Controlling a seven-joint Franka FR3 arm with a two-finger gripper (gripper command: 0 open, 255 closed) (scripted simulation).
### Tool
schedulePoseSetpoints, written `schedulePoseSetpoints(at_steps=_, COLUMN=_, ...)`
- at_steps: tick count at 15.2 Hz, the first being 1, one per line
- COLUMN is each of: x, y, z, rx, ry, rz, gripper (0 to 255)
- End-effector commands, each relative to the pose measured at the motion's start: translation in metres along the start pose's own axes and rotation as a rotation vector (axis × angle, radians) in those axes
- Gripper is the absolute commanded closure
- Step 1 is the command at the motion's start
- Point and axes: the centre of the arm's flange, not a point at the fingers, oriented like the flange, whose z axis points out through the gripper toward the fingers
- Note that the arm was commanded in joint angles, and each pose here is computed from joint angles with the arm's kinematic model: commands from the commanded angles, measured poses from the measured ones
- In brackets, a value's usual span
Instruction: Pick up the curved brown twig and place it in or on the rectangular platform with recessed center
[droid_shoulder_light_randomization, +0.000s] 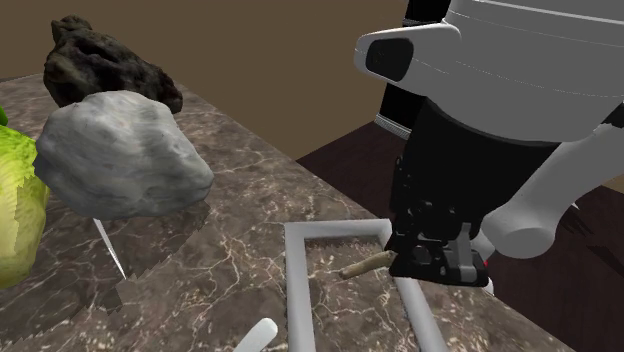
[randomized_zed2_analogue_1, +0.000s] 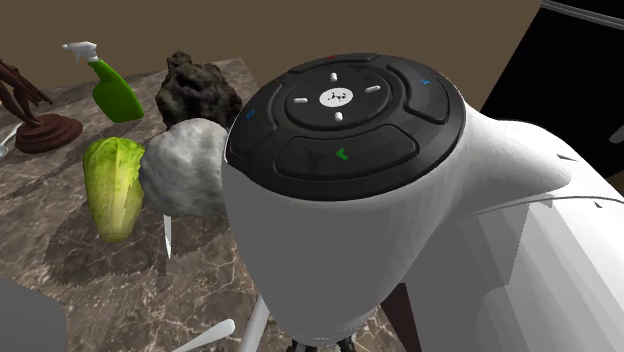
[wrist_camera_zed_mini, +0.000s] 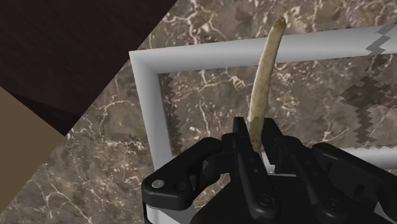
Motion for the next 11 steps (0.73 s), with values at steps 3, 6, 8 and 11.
schedulePoseSetpoints(at_steps=3, x=0.000, y=0.000, z=0.000, rx=0.000, ry=0.000, rz=0.000, gripper=0)
schedulePoseSetpoints(at_steps=6, x=0.000, y=0.000, z=0.000, rx=0.000, ry=0.000, rz=0.000, gripper=0)
schedulePoseSetpoints(at_steps=8, x=0.000, y=0.000, z=-0.013, rx=0.000, ry=0.000, rz=0.000, gripper=0)
schedulePoseSetpoints(at_steps=11, x=0.000, y=0.000, z=-0.050, rx=0.000, ry=0.000, rz=0.000, gripper=0)
